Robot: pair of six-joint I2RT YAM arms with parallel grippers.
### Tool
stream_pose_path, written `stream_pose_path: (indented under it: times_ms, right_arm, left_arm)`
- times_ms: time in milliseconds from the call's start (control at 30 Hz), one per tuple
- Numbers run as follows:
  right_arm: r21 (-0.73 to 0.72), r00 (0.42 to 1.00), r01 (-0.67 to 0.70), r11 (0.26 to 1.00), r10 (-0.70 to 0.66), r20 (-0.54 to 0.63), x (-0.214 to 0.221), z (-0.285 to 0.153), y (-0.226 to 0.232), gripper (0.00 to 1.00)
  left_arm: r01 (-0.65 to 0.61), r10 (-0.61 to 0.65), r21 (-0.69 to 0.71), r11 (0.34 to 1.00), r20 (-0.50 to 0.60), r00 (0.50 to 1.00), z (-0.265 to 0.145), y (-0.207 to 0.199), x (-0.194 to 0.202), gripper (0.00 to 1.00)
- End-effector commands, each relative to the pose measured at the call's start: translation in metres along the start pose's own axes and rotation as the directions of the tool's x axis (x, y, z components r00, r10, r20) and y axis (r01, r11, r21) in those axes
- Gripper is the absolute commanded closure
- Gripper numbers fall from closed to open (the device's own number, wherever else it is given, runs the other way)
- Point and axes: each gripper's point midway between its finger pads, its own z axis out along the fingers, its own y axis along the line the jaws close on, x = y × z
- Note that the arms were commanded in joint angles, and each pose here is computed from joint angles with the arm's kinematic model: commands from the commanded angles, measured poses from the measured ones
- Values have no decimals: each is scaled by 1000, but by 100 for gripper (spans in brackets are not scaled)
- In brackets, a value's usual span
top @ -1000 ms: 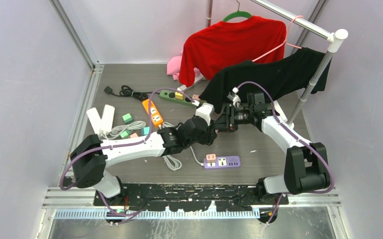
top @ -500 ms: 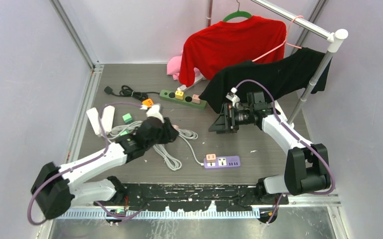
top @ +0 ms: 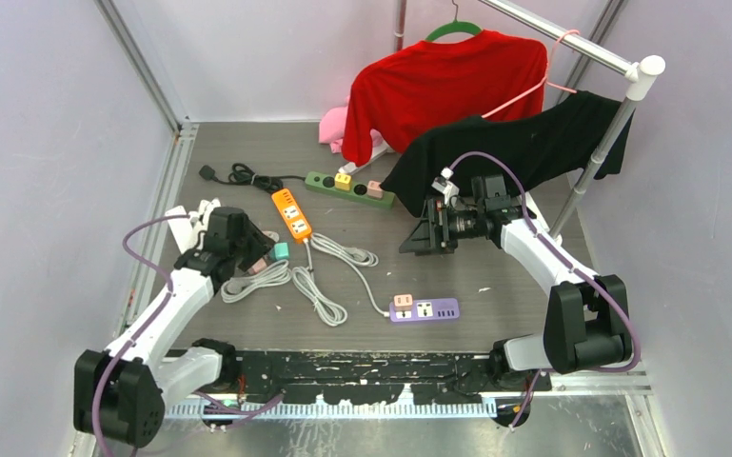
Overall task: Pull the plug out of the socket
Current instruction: Place the plug at the center of the board.
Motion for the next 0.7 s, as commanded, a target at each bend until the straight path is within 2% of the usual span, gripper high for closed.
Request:
stream_pose_path:
  times_ms: [0,67,167,433,667]
  right_arm:
    - [-11,996,86,996,-86,33,-13,-5,14,0]
    - [-9,996,86,996,-86,32,-13,-5,13,0]
    - [-8,996,87,996,-87,32,-13,-5,13,0]
    - [-1,994,100,995,-100,33,-13,-7,13,0]
    - [1,993,115,993,-115,31,-13,-8,14,0]
  left_arm:
    - [34,-31,-115,993,32,999,-1,4,-21,87]
    - [24,-20,-160,987,27,999,4,6,-25,66]
    - [-1,5,-199,980,16,1000,12,4,-31,53]
    - [-14,19,-279,960,14,1000,38,7,-44,32]
    - [-21,21,-264,964,-2,1000,31,-1,-50,28]
